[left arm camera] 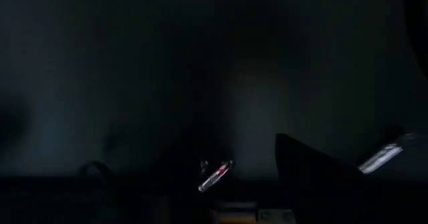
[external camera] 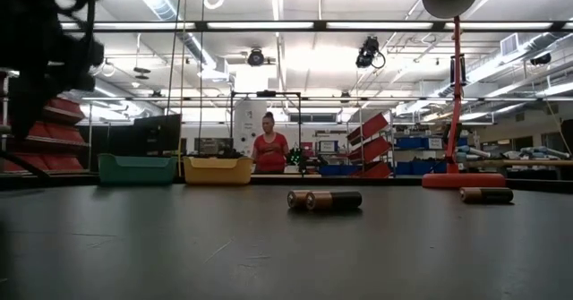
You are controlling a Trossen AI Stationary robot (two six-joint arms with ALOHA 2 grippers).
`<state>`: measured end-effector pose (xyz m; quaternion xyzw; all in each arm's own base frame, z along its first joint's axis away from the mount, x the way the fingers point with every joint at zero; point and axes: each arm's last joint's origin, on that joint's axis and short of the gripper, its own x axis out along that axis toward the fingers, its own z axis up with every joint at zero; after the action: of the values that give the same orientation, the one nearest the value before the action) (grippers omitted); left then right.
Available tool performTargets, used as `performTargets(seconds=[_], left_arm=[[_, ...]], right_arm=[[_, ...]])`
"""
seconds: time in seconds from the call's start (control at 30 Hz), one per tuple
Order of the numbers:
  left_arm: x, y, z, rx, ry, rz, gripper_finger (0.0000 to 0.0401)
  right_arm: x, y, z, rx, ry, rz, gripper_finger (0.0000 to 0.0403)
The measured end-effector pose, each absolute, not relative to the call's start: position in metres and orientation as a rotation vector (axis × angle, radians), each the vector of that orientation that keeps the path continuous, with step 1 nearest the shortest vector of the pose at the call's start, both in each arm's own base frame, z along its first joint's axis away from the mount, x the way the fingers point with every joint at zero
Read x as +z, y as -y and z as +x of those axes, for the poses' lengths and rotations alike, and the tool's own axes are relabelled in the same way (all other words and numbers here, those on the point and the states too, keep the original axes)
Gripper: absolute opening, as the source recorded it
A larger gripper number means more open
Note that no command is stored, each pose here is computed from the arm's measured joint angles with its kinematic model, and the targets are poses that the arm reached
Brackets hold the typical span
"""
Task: Sort batteries
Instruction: Put the top silver battery into the blue bin
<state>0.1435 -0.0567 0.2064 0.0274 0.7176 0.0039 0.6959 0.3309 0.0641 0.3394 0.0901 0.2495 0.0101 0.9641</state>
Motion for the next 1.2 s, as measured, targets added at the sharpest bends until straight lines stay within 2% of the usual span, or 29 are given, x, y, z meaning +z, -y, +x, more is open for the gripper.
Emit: performTargets(seconds=[0.13, 0.2, 0.4, 0.8, 1.2], left_arm=[[0.182, 0.056, 0.136, 0.02, -1.757, 0.0, 0.0198], [0.173, 0.06, 0.14, 0.009, -1.766, -0.053, 0.0198], [0.153, 0.061, 0.146, 0.106, -1.862, 0.074, 0.0198], [0.11, 0.066, 0.154, 0.157, -2.177, 0.117, 0.0198], [0.094, 0.067, 0.153, 0.077, -2.291, 0.166, 0.0198]], right_arm=[[0.341, -0.064, 0.332, 0.022, -0.49, 0.188, 0.0041], [0.341, -0.064, 0.332, 0.022, -0.49, 0.189, 0.0041], [0.341, -0.064, 0.332, 0.021, -0.49, 0.209, 0.0041], [0.341, -0.065, 0.332, 0.024, -0.491, 0.213, 0.0041], [0.341, -0.065, 0.332, 0.037, -0.494, 0.217, 0.0041]])
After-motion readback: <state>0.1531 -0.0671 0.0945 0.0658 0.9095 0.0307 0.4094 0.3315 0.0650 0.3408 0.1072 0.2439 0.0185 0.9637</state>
